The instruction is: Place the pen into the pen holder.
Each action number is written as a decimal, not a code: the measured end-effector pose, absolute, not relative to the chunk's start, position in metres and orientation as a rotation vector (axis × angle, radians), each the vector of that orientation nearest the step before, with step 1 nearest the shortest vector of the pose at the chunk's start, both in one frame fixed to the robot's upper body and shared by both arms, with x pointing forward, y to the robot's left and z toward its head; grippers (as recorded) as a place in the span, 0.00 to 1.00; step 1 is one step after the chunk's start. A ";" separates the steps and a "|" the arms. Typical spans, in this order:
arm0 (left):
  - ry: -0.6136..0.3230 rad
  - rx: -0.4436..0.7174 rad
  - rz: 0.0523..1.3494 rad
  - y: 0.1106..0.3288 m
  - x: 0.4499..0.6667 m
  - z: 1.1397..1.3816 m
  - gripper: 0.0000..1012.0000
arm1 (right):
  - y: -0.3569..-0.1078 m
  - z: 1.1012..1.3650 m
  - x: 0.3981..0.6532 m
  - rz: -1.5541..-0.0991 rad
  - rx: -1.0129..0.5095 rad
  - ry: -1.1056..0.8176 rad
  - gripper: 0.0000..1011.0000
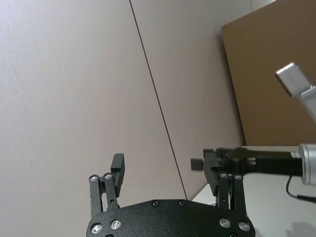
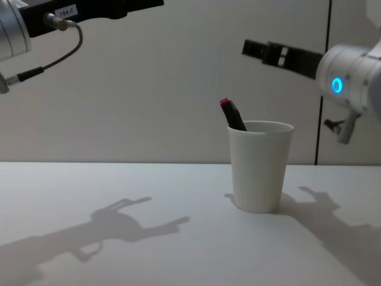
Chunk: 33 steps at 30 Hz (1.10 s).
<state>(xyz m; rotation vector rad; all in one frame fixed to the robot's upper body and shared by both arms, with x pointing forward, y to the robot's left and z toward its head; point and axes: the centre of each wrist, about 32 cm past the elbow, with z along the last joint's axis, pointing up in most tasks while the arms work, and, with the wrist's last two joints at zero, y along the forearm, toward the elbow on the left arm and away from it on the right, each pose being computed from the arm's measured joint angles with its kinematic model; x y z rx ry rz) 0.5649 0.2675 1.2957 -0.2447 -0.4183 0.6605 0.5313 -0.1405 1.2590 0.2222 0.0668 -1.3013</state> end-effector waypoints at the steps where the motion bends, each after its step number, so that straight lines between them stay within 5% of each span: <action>1: -0.418 -0.245 0.660 0.267 0.565 1.296 0.99 | -0.142 1.260 0.531 -1.297 0.233 0.070 0.99; 15: -0.418 -0.245 0.661 0.268 0.565 1.296 0.99 | -0.204 1.285 0.526 -1.276 0.415 0.108 0.99; 33: -0.357 -0.172 0.776 0.250 0.550 1.270 0.99 | -0.214 1.257 0.508 -1.284 0.320 0.058 0.99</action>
